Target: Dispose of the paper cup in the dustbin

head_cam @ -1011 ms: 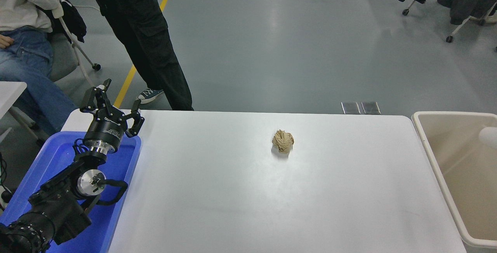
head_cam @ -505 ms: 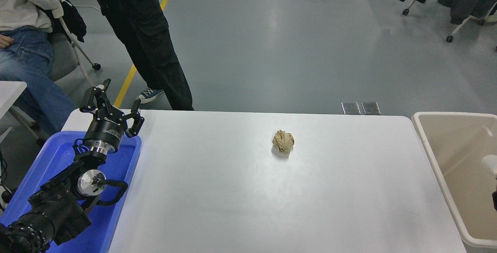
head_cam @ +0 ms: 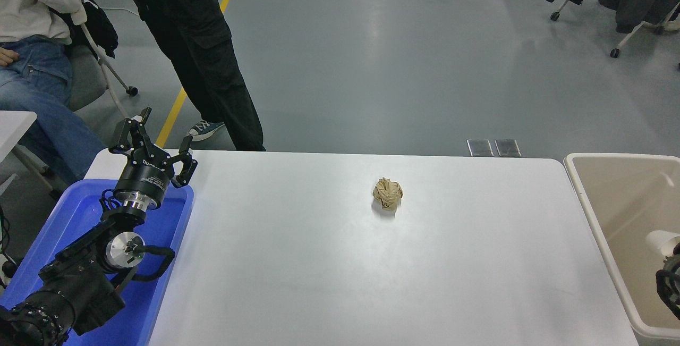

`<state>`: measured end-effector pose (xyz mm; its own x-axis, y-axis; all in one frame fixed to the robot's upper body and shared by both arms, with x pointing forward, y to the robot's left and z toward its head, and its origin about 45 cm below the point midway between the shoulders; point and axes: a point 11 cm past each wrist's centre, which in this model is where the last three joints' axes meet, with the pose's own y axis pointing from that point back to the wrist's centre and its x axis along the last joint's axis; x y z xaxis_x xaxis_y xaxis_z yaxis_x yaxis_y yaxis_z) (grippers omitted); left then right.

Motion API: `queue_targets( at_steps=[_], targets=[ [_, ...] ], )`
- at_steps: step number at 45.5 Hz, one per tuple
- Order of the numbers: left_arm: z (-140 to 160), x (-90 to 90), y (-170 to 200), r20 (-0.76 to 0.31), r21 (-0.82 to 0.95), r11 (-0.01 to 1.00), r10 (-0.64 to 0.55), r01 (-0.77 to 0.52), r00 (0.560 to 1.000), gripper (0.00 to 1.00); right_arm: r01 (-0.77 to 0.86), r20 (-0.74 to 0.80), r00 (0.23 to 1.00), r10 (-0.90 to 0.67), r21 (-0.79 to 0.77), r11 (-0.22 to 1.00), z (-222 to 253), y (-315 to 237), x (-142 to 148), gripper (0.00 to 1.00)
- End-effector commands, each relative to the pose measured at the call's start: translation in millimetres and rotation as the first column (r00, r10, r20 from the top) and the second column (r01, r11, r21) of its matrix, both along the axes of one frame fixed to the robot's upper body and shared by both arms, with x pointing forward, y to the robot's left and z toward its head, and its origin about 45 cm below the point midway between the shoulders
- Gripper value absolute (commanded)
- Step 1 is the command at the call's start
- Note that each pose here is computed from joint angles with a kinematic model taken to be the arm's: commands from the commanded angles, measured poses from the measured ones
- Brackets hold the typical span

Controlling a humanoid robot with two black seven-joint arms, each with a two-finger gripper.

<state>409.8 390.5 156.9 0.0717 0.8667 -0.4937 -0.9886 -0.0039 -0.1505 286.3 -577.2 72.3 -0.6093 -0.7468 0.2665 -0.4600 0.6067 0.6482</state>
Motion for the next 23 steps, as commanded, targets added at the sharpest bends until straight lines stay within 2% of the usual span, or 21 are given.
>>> queue_targets(
  at_steps=[1, 9, 10, 11, 12, 23],
  targets=[
    [0.0, 0.0, 0.0, 0.0, 0.0, 1.0, 0.0, 0.0, 1.0, 1.0, 0.017, -0.021, 1.0, -0.016, 0.024, 1.0, -15.2, 6.5, -12.1, 0.0],
    [0.0, 0.0, 0.0, 0.0, 0.0, 1.0, 0.0, 0.0, 1.0, 1.0, 0.035, -0.017, 0.999, -0.034, 0.045, 0.998, -20.7, 8.5, -17.2, 0.0],
    [0.0, 0.0, 0.0, 0.0, 0.0, 1.0, 0.0, 0.0, 1.0, 1.0, 0.034, -0.016, 0.999, -0.033, 0.048, 0.998, -20.8, 8.7, -17.0, 0.09],
    [0.0, 0.0, 0.0, 0.0, 0.0, 1.0, 0.0, 0.0, 1.0, 1.0, 0.03, -0.014, 0.999, -0.029, 0.051, 0.998, -21.3, 9.1, -17.2, 0.47],
    [0.0, 0.0, 0.0, 0.0, 0.0, 1.0, 0.0, 0.0, 1.0, 1.0, 0.027, -0.014, 1.0, -0.027, 0.052, 0.998, -21.3, 8.6, -17.8, 0.99],
    [0.0, 0.0, 0.0, 0.0, 0.0, 1.0, 0.0, 0.0, 1.0, 1.0, 0.017, -0.001, 1.0, -0.017, 0.049, 0.999, -15.0, 6.6, -11.5, 1.0]
  ],
)
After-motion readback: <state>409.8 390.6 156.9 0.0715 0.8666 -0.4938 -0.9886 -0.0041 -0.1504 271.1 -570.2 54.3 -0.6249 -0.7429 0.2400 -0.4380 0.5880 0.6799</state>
